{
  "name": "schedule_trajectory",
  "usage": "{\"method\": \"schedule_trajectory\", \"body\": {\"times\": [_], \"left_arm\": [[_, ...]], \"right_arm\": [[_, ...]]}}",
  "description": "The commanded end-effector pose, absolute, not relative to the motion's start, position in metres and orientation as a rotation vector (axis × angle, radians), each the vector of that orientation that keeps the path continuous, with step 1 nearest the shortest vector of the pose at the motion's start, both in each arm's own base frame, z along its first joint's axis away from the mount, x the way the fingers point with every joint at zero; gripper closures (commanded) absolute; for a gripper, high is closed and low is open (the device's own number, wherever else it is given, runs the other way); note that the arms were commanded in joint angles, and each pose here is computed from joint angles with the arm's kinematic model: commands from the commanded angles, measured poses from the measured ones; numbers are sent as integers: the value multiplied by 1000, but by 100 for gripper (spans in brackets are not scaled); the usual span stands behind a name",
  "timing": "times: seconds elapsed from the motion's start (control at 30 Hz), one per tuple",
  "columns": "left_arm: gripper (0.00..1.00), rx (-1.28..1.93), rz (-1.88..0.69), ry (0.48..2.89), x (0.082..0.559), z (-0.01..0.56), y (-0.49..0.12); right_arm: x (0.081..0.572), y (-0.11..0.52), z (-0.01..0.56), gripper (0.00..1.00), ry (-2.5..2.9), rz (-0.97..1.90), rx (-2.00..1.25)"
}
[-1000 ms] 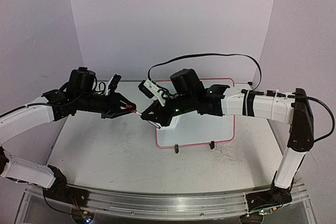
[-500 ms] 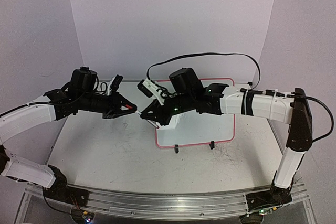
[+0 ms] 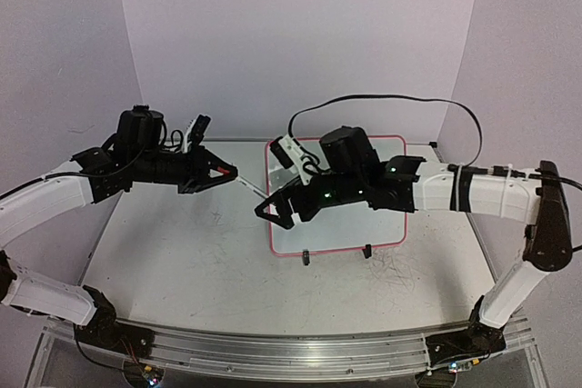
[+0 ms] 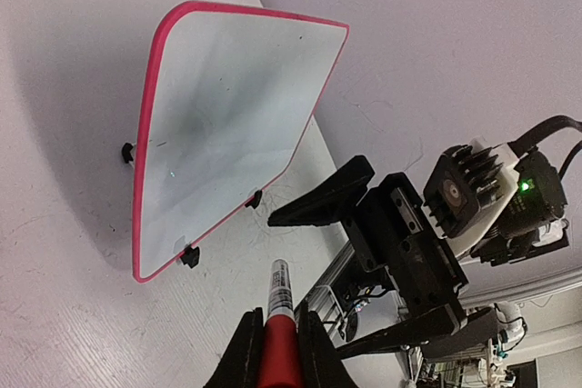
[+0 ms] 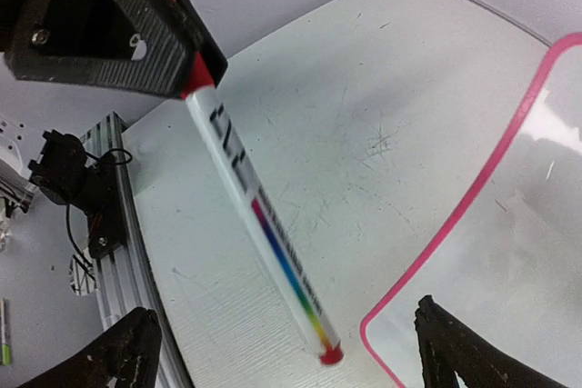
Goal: Write a sentence on the whiteboard
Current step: Pass from the right arm to the left, then open the pen cap from the whiteboard marker.
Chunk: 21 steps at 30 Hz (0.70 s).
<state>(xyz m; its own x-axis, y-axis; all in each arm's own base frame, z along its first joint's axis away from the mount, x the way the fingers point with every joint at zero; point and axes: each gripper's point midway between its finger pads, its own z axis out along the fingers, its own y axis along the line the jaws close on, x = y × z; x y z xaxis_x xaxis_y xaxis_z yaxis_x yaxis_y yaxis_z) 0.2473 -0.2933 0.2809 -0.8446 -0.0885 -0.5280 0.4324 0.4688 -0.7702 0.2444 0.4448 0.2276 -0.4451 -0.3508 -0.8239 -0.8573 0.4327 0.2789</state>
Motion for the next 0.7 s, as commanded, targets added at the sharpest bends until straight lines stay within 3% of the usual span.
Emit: {"method": "schedule_trajectory", "body": {"times": [0.0, 0.3, 0.47, 0.67], "left_arm": [[100, 313, -1452, 1991, 246, 348, -294], [100, 289, -1647, 1754, 232, 401, -291], [100, 280, -1650, 1744, 232, 404, -290], [100, 272, -1643, 1746, 231, 401, -288]], "right_arm": [[237, 425, 288, 2, 1885, 1175, -731], [216, 426, 340, 2, 1626, 1842, -473], [223, 438, 362, 7, 1493, 1933, -462], [225, 454, 384, 21, 1359, 2025, -463]]}}
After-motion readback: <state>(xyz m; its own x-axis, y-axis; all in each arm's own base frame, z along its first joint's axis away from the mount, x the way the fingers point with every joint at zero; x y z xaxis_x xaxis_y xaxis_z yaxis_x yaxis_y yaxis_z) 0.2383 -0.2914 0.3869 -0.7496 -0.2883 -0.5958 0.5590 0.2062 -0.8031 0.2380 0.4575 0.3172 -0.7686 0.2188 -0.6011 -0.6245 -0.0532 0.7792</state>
